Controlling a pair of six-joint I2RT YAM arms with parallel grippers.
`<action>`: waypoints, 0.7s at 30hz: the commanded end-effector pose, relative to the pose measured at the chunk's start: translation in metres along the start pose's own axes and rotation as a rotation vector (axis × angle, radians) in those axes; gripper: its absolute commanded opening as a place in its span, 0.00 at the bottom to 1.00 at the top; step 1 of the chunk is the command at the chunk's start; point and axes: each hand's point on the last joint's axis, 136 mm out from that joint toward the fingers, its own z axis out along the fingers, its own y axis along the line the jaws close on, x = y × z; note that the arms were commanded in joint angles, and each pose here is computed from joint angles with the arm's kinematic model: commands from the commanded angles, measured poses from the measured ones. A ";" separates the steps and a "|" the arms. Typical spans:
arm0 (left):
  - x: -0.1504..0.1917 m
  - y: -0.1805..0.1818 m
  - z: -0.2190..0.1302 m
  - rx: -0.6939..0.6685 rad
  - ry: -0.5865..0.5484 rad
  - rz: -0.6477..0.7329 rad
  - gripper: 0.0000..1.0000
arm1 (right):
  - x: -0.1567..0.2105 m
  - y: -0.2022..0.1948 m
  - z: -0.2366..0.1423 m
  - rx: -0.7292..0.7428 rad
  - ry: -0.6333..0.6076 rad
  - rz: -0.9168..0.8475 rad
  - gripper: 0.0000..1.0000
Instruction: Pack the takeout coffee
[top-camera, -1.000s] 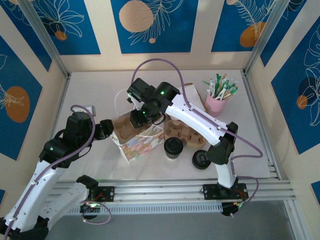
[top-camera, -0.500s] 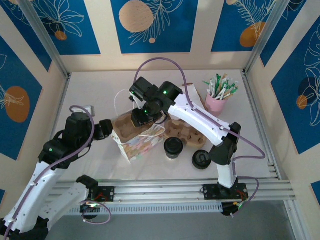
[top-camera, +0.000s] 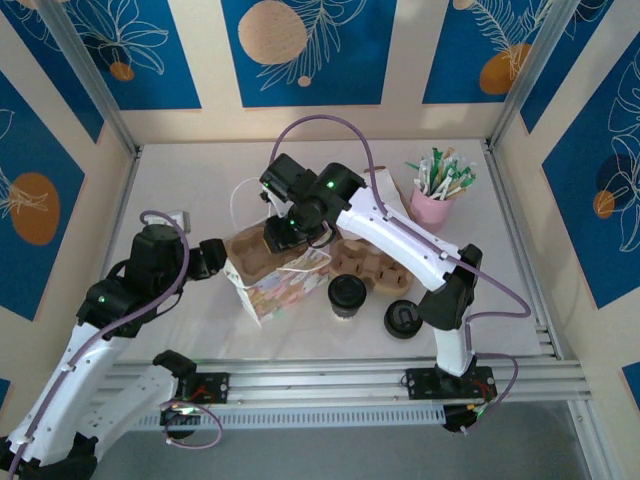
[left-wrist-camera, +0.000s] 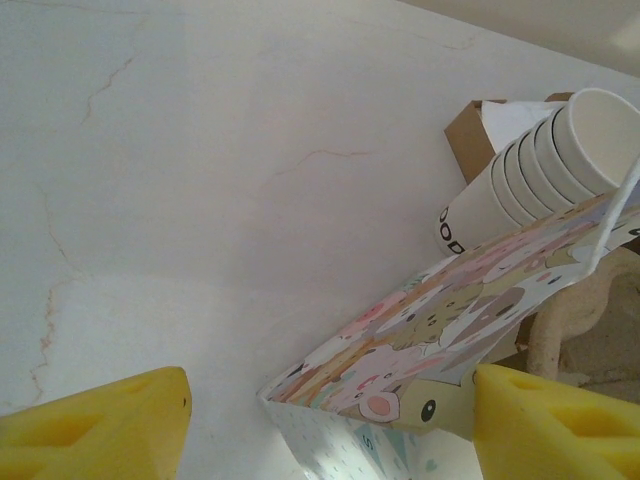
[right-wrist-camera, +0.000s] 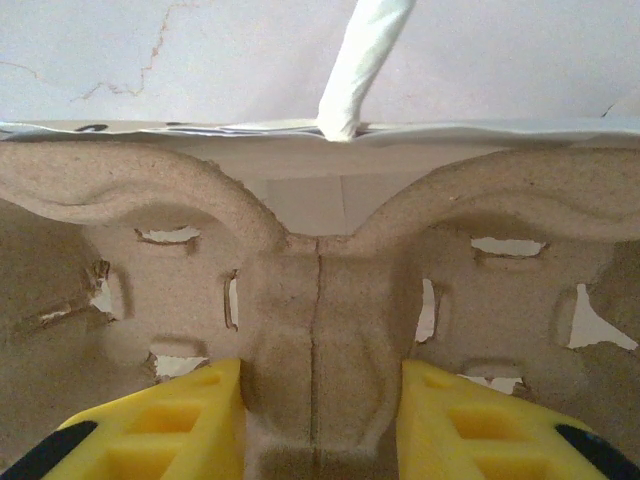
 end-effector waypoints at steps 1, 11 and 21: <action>0.001 0.002 -0.002 0.002 -0.002 0.008 0.72 | 0.001 -0.012 -0.003 0.047 0.002 0.027 0.39; -0.011 -0.023 -0.008 0.109 -0.006 -0.018 0.72 | 0.014 -0.010 0.026 0.109 0.107 -0.054 0.39; -0.022 -0.041 -0.020 0.213 -0.033 -0.053 0.74 | 0.016 -0.011 0.037 0.125 0.130 -0.068 0.39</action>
